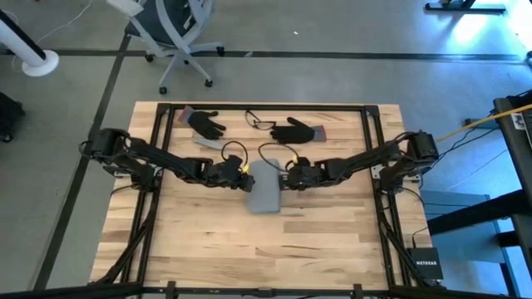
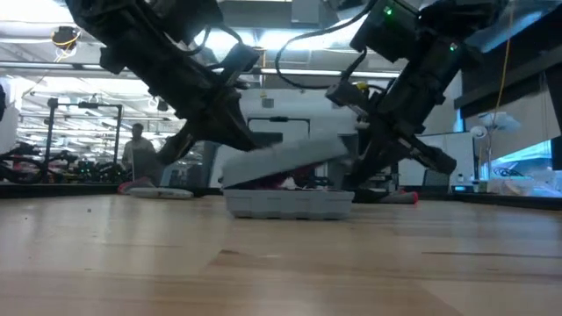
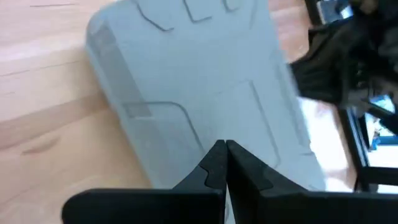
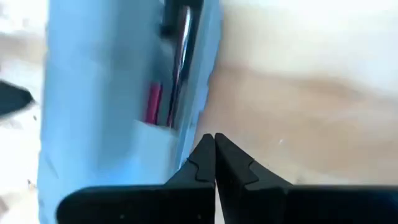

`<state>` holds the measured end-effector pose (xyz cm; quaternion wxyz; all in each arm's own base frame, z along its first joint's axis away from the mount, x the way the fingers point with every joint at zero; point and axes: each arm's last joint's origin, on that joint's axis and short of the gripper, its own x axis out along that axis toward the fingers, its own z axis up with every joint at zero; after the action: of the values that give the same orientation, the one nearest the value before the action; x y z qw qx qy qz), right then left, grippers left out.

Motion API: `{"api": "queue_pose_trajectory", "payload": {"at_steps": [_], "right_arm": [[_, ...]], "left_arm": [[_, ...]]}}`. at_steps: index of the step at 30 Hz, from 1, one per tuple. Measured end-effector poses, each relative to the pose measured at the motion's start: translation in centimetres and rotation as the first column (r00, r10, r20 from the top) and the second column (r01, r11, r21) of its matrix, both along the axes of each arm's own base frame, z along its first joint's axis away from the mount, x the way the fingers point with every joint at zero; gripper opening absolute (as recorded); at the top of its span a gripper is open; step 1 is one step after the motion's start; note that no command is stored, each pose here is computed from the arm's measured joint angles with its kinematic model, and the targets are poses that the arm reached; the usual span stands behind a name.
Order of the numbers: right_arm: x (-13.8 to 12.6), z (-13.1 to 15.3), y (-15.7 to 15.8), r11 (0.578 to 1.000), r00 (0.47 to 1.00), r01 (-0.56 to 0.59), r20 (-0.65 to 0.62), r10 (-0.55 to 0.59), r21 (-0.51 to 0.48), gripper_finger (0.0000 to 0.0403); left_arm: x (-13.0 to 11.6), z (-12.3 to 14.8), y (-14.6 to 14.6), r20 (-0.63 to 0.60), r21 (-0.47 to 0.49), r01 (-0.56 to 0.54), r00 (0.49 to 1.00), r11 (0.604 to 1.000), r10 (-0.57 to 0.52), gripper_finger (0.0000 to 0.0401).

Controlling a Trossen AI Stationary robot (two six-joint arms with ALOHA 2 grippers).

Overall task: Prefit tool cases
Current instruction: Close the gray prefit tool case

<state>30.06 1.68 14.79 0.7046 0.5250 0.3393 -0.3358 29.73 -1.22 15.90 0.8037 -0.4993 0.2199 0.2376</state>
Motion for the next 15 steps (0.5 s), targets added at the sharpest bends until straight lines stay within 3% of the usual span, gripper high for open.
{"api": "queue_pose_trajectory", "payload": {"at_steps": [6, 10, 15], "right_arm": [[-1.6, 2.0, -1.3, 0.998, 0.998, -0.031, -0.048, 0.028, -0.050, 0.0000], [-2.2, 3.6, -2.0, 0.996, 1.000, -0.030, -0.008, 0.029, -0.085, 0.0000], [-1.3, 6.0, -2.0, 0.990, 0.975, -0.059, 0.205, 0.086, -0.131, 0.0000]], "left_arm": [[0.5, -0.5, 0.1, 0.026, -0.004, -0.008, 1.000, 1.000, 0.008, 0.0000], [0.7, -1.2, 0.2, -0.001, 0.030, -0.013, 1.000, 0.999, 0.013, 0.0000], [1.4, -2.7, 0.3, -0.003, 0.030, -0.028, 1.000, 0.999, 0.028, 0.0000]]}}
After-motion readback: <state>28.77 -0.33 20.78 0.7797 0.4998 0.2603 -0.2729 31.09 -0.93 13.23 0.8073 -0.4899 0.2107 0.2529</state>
